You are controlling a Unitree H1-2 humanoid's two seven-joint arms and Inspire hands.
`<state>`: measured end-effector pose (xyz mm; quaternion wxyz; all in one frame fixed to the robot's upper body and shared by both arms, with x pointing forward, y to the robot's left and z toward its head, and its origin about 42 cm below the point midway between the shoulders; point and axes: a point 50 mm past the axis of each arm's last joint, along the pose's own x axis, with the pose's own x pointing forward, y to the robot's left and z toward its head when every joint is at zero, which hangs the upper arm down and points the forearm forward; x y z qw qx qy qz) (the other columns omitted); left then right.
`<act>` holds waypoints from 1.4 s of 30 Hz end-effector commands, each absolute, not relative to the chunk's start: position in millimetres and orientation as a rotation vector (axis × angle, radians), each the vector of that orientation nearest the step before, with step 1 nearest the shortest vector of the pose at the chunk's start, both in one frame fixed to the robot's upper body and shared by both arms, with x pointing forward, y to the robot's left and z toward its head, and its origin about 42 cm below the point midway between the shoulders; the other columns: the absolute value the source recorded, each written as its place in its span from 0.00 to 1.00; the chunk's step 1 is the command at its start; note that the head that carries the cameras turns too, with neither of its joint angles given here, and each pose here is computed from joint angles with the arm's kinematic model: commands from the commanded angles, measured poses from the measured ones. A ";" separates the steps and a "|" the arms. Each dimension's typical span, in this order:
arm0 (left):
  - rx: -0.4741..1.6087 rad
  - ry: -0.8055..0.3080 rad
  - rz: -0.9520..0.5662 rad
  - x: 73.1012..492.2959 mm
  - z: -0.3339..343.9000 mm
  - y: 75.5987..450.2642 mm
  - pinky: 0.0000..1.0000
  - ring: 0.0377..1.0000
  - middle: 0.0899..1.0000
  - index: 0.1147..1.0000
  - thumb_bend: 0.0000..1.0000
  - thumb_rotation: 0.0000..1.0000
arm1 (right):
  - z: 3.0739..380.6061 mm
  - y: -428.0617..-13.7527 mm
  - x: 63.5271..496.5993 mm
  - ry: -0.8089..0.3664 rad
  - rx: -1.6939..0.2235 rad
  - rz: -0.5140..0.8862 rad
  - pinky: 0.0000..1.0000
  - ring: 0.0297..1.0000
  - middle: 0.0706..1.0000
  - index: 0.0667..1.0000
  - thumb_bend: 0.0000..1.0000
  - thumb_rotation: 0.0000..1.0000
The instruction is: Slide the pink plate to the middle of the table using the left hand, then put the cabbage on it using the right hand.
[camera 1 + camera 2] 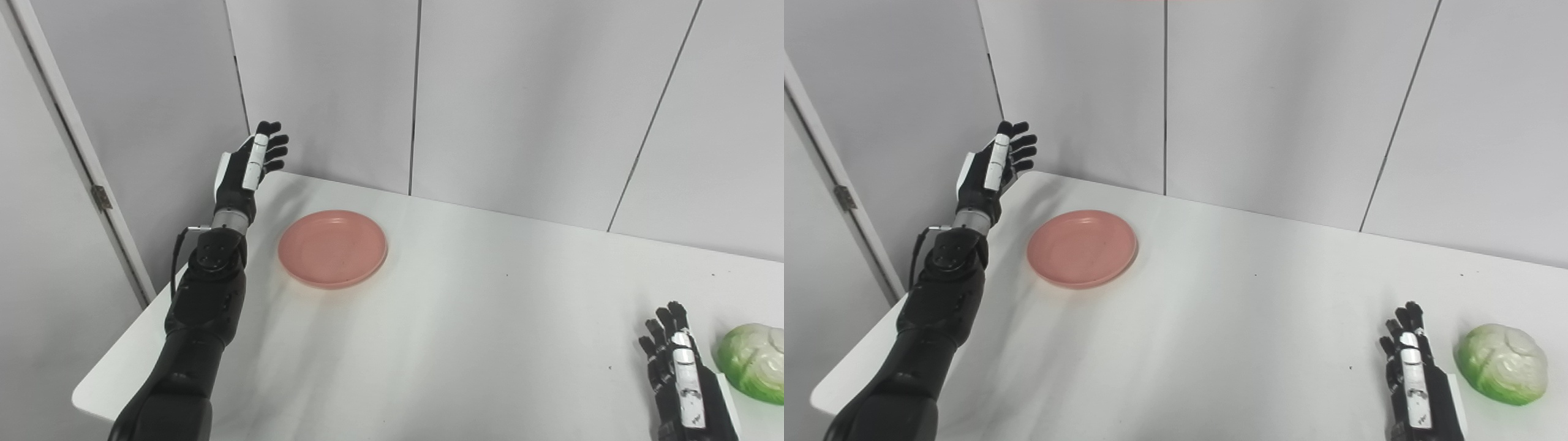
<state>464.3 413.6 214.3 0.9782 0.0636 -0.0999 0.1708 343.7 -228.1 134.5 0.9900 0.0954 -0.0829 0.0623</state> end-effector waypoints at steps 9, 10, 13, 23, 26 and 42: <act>0.101 -0.232 0.425 470.2 217.8 439.0 0.83 0.81 0.79 0.78 0.81 1.00 | 149.7 -226.4 344.1 -0.201 0.199 0.140 1.00 1.00 1.00 1.00 0.43 0.82; 0.092 -0.226 0.429 469.7 213.9 438.0 0.82 0.80 0.79 0.79 0.80 1.00 | 150.4 -226.5 343.5 -0.202 0.206 0.142 1.00 1.00 1.00 1.00 0.42 0.80; 0.069 -0.218 0.424 469.8 204.4 433.9 0.81 0.81 0.80 0.79 0.82 1.00 | 151.2 -226.3 343.0 -0.208 0.204 0.143 1.00 1.00 1.00 1.00 0.41 0.80; -0.033 -0.176 0.424 474.8 183.1 410.8 0.81 0.82 0.80 0.77 0.82 1.00 | 154.4 -224.5 340.8 -0.216 0.209 0.134 1.00 1.00 1.00 1.00 0.38 0.80; -0.048 -0.170 0.420 474.9 178.3 406.7 0.82 0.81 0.78 0.76 0.81 1.00 | 156.0 -224.5 339.4 -0.213 0.195 0.140 1.00 1.00 1.00 1.00 0.39 0.85; -0.117 -0.136 0.375 479.7 153.4 374.7 0.80 0.81 0.78 0.76 0.87 1.00 | 160.7 -222.2 337.0 -0.216 0.201 0.136 1.00 1.00 1.00 1.00 0.40 0.81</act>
